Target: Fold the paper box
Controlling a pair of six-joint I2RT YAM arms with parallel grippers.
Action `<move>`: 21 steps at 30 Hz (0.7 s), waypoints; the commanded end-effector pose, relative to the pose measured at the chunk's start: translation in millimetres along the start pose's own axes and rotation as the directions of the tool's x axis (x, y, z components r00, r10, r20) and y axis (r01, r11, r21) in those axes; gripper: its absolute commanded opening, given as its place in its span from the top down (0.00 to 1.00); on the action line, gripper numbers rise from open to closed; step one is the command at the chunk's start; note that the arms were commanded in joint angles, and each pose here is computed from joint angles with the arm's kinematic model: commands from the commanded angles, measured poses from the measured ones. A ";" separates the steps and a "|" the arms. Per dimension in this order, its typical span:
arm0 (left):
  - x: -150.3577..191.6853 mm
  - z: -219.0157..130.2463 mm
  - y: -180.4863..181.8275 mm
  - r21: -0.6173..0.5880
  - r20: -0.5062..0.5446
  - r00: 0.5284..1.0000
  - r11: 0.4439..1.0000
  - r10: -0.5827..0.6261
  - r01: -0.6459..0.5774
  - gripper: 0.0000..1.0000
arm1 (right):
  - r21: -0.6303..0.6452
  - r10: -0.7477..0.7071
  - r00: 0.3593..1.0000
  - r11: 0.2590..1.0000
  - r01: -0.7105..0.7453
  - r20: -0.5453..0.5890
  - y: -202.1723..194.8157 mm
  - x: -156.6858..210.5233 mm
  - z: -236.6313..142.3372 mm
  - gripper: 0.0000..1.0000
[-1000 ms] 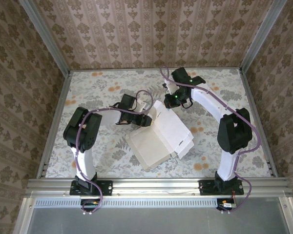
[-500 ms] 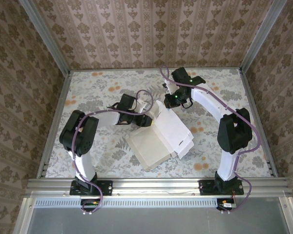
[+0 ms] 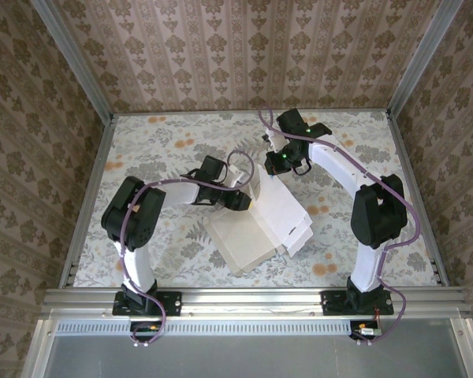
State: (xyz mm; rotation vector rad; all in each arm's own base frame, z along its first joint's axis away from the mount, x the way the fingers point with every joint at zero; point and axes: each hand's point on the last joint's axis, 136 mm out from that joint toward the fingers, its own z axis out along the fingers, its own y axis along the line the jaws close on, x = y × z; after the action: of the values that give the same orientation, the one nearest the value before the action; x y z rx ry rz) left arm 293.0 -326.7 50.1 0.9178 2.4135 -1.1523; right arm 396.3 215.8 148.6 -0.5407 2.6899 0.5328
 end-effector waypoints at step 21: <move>-25.5 -18.3 -3.2 -0.058 0.106 0.994 0.998 0.014 -0.008 0.60 | 0.096 -0.109 0.994 0.989 0.110 -0.006 10.6 1.0 -9.4 0.92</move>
State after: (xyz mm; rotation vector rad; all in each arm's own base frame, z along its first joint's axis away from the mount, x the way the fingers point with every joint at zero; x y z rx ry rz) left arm 297.8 -331.6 48.5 0.8748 2.4229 -1.1033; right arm 392.6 223.8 146.1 -0.6065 2.6762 0.4477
